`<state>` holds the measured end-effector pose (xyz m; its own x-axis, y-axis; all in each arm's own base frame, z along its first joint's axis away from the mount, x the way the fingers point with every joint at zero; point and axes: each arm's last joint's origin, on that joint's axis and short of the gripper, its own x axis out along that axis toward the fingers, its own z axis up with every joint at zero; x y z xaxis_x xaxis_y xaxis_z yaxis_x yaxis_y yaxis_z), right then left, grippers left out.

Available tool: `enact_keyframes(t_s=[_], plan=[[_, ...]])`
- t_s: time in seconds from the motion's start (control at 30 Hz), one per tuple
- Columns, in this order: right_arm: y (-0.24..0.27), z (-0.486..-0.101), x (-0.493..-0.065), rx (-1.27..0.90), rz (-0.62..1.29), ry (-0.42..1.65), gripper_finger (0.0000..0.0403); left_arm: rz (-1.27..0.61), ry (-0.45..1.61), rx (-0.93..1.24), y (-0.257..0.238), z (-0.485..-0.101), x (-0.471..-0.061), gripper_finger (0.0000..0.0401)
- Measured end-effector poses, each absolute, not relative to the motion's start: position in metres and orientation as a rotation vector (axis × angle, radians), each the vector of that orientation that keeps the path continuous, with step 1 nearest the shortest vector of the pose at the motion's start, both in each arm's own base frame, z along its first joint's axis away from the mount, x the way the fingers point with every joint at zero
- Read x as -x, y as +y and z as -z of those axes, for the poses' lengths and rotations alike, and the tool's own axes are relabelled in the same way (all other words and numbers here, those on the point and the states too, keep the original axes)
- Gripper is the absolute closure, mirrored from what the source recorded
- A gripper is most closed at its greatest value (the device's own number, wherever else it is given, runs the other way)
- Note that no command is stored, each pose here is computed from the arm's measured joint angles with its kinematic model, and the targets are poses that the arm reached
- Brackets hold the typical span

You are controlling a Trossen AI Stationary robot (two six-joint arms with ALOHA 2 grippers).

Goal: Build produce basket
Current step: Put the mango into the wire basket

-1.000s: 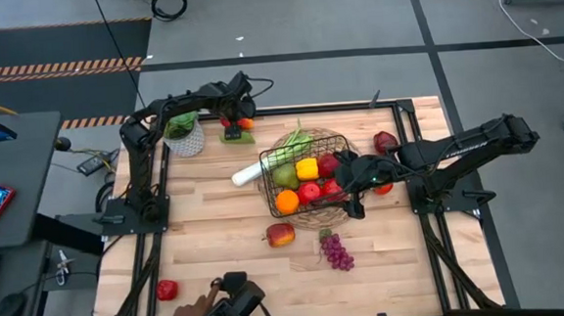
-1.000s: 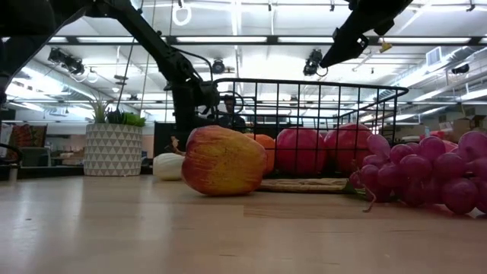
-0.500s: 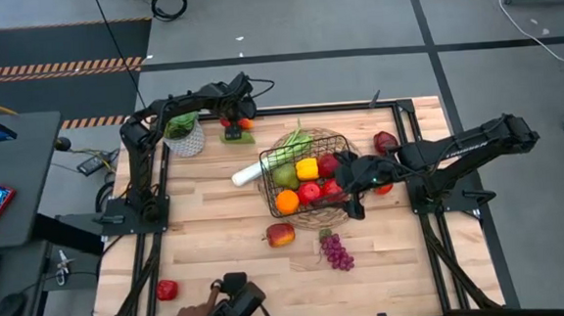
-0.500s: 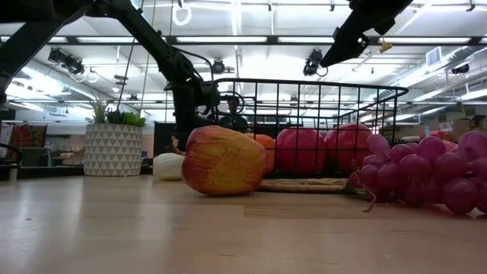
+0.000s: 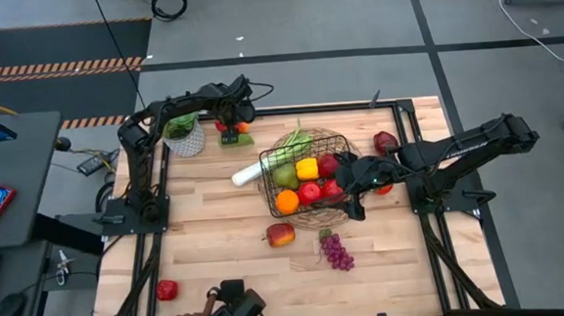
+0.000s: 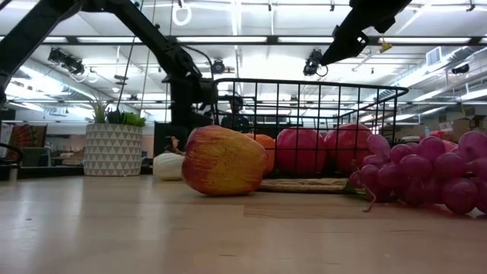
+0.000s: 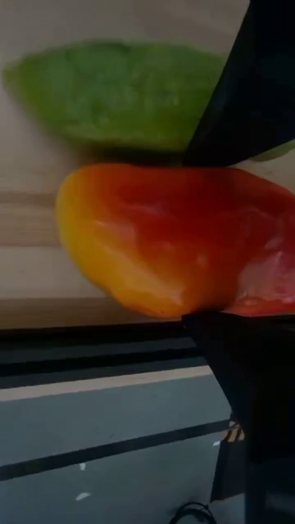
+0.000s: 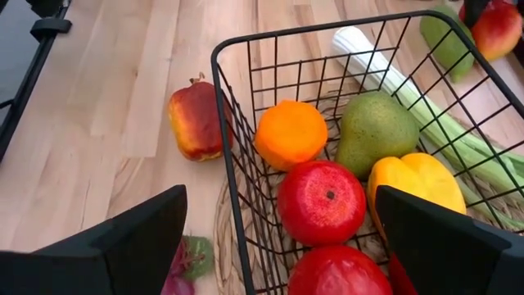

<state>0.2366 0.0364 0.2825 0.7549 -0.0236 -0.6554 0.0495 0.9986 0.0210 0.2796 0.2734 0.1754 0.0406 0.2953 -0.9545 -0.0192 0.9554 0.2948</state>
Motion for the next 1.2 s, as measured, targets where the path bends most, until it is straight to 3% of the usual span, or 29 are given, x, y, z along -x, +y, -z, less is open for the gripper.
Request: enact_keyframes(t_s=[0.4,0.6,0.9,1.2], plan=[[0.036,-0.283,-0.237,-0.042,0.041,0.709,0.0003,-0.297,1.423,-0.192,0.238,-0.239,-0.271,0.0115],[0.037,-0.283,-0.237,-0.048,0.023,0.712,0.0003,-0.322,1.27,-0.204,0.205,-0.284,-0.268,0.0115],[0.037,-0.283,-0.237,-0.02,0.008,0.714,0.0003,-0.168,1.009,-0.173,0.134,-0.332,-0.275,0.0115],[0.037,-0.283,-0.237,-0.014,0.006,0.715,0.0003,0.049,0.899,-0.332,0.068,-0.344,-0.295,0.0115]])
